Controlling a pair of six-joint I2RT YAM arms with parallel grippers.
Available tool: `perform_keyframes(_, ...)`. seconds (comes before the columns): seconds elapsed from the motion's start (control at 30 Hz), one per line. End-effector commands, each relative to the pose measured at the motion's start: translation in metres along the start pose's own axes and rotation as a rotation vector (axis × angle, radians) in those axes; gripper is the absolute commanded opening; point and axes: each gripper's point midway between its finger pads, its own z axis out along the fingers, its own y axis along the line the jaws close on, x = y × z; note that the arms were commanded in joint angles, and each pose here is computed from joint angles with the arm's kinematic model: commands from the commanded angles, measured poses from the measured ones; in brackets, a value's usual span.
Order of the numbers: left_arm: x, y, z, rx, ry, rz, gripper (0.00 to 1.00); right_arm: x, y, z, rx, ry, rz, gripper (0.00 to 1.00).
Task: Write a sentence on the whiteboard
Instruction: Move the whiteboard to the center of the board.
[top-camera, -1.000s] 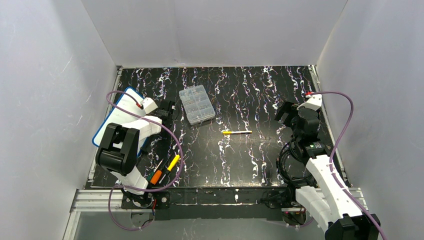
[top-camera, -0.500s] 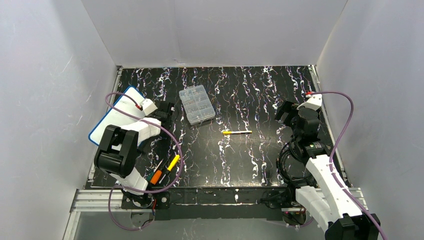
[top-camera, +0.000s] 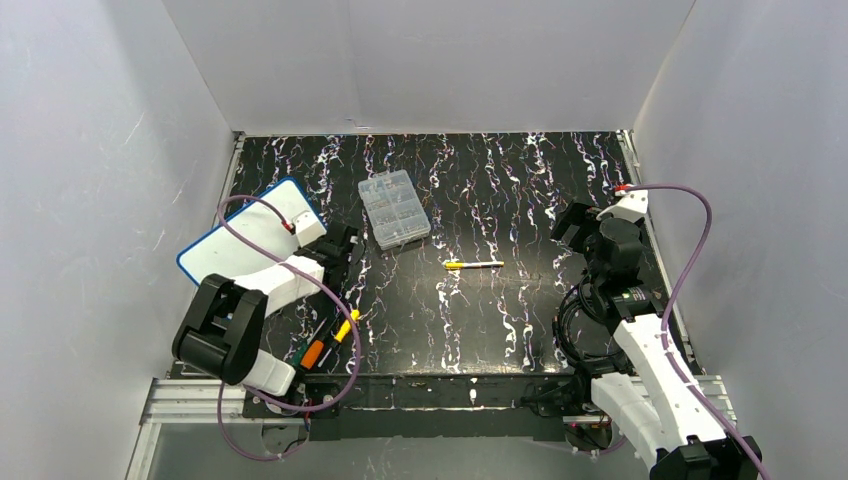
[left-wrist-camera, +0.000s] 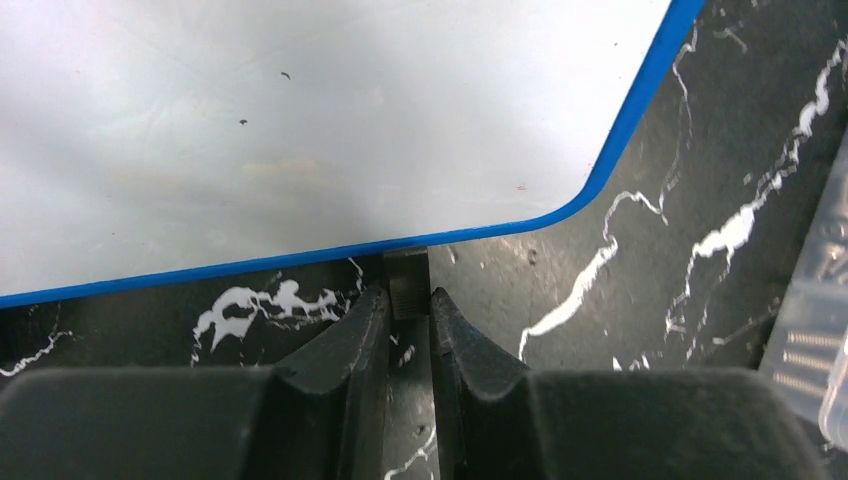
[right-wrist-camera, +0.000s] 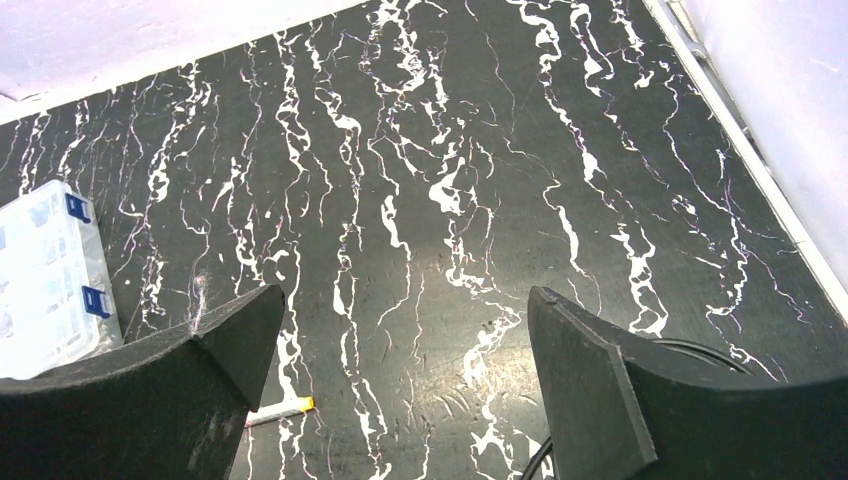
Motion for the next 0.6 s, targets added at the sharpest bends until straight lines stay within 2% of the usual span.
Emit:
perform_keyframes(0.0, 0.004, -0.008, -0.017, 0.044, -0.023, 0.019, 0.0, -0.021, 0.002, -0.003, -0.002, -0.067, 0.014, 1.0)
perform_keyframes(0.57, 0.062, -0.08, -0.075, 0.231, 0.027, 0.151, 0.0, -0.019, 0.001, -0.001, 0.001, -0.06, 0.012, 1.0)
